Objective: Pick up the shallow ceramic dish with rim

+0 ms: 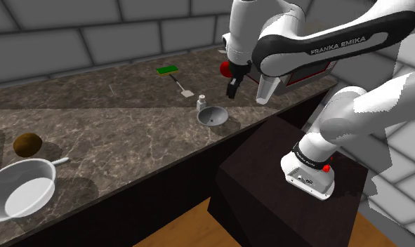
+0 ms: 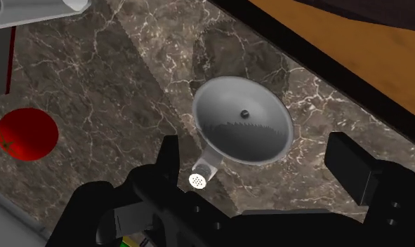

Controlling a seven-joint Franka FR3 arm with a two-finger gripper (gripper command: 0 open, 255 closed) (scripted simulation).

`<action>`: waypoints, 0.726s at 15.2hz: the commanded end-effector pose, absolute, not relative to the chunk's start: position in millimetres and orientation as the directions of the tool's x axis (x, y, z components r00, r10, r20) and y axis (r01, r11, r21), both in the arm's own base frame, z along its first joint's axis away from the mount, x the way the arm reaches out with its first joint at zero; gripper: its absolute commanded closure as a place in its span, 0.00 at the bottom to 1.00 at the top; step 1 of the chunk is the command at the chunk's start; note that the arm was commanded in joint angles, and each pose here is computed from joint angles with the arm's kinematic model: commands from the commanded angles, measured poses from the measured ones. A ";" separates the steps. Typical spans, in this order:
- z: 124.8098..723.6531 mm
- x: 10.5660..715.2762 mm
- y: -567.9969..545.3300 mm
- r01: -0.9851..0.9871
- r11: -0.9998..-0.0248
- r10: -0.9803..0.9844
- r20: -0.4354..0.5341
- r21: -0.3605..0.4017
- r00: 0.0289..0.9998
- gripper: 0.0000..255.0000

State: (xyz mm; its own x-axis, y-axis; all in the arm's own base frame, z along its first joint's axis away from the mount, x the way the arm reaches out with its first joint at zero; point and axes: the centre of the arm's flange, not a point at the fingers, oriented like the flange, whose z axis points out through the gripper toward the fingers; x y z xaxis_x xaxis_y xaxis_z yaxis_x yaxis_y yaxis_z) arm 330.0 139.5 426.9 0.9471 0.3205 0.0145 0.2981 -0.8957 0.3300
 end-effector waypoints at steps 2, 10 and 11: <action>390.3 338.2 162.1 0.307 -0.871 0.345 0.034 0.384 0.938 0.00; 285.3 359.2 209.9 0.315 -0.792 0.408 0.069 0.524 0.911 0.00; 271.9 362.3 214.9 0.315 -0.780 0.416 0.072 0.541 0.907 0.00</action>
State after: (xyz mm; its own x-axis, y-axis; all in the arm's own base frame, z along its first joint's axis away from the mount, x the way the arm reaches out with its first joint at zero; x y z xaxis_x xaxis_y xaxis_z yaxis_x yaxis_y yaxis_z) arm 360.5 209.0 287.1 0.9134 0.4025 0.0601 0.3145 -0.7919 0.5234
